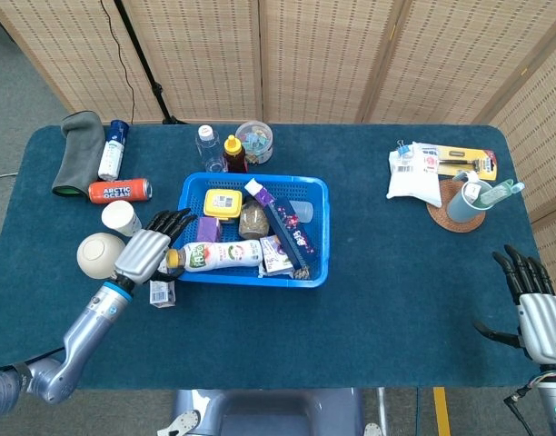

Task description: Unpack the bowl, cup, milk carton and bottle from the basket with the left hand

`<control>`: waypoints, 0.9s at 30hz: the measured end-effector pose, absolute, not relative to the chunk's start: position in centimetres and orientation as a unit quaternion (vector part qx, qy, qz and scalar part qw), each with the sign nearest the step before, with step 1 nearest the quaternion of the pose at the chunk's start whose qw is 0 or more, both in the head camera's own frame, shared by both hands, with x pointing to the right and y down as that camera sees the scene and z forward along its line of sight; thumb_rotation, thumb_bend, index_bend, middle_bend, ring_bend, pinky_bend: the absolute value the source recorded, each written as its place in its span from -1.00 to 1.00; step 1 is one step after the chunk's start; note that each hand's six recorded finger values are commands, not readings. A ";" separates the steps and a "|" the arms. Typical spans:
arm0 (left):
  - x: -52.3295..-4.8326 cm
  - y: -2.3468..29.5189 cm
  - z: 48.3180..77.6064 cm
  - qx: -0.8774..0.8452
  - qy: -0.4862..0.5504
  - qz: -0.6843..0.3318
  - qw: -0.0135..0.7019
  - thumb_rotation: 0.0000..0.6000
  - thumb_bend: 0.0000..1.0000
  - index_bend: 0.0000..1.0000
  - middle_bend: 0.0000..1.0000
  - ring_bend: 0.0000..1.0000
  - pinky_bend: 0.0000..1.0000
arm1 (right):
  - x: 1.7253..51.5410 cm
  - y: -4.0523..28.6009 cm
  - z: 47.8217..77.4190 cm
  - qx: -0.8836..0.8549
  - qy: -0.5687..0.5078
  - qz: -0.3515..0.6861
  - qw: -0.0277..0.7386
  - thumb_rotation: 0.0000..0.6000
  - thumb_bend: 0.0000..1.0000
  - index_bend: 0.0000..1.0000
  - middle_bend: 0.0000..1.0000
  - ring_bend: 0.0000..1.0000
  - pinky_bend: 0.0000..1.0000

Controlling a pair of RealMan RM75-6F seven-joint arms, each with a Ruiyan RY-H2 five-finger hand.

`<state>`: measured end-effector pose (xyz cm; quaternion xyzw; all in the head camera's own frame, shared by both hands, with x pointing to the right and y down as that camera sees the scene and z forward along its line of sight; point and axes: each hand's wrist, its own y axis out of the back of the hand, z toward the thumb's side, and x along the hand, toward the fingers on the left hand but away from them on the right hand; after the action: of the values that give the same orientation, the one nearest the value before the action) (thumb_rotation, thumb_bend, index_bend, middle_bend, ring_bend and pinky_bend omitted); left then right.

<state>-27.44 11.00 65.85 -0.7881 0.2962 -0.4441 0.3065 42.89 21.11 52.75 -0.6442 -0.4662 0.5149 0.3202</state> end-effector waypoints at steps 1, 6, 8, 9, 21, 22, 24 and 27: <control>-27.4 11.0 65.9 -0.788 0.295 -0.446 0.306 1.00 -0.48 -0.83 -0.99 -0.91 -0.70 | 42.9 21.1 52.8 -0.644 -0.466 0.515 0.320 1.00 -1.00 -1.00 -1.00 -1.00 -1.00; -26.7 10.9 66.1 -0.788 0.291 -0.445 0.309 1.00 -0.36 -0.30 -0.57 -0.51 -0.33 | 42.9 21.1 52.7 -0.645 -0.467 0.515 0.318 1.00 -1.00 -1.00 -1.00 -1.00 -1.00; -26.5 10.9 66.1 -0.786 0.292 -0.445 0.314 1.00 -0.29 -0.13 -0.42 -0.38 -0.25 | 42.9 21.1 52.7 -0.645 -0.467 0.515 0.318 1.00 -1.00 -1.00 -1.00 -1.00 -1.00; -26.5 10.9 66.1 -0.786 0.292 -0.445 0.315 1.00 -0.23 -0.05 -0.35 -0.32 -0.20 | 42.9 21.1 52.8 -0.645 -0.467 0.515 0.318 1.00 -1.00 -1.00 -1.00 -1.00 -1.00; -26.1 10.3 65.2 -0.776 0.326 -0.430 0.327 1.00 -0.02 0.38 0.05 0.02 -0.06 | 43.0 21.0 52.7 -0.645 -0.469 0.513 0.318 1.00 -1.00 -1.00 -1.00 -1.00 -1.00; -26.0 10.3 65.1 -0.777 0.330 -0.427 0.325 1.00 -0.02 0.39 0.05 0.02 -0.06 | 43.0 21.0 52.7 -0.645 -0.469 0.512 0.318 1.00 -1.00 -1.00 -1.00 -1.00 -1.00; -26.0 10.1 64.7 -0.778 0.340 -0.418 0.324 1.00 -0.02 0.39 0.05 0.03 -0.06 | 43.0 21.0 52.7 -0.645 -0.470 0.512 0.318 1.00 -1.00 -1.00 -1.00 -1.00 -1.00; -26.1 9.5 63.4 -0.776 0.363 -0.398 0.327 1.00 -0.02 0.40 0.06 0.03 -0.06 | 43.0 21.0 52.7 -0.646 -0.470 0.511 0.318 1.00 -1.00 -1.00 -1.00 -1.00 -1.00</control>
<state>-26.05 9.47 63.40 -0.7761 0.3633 -0.3982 0.3273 42.96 21.03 52.68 -0.6458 -0.4699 0.5112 0.3175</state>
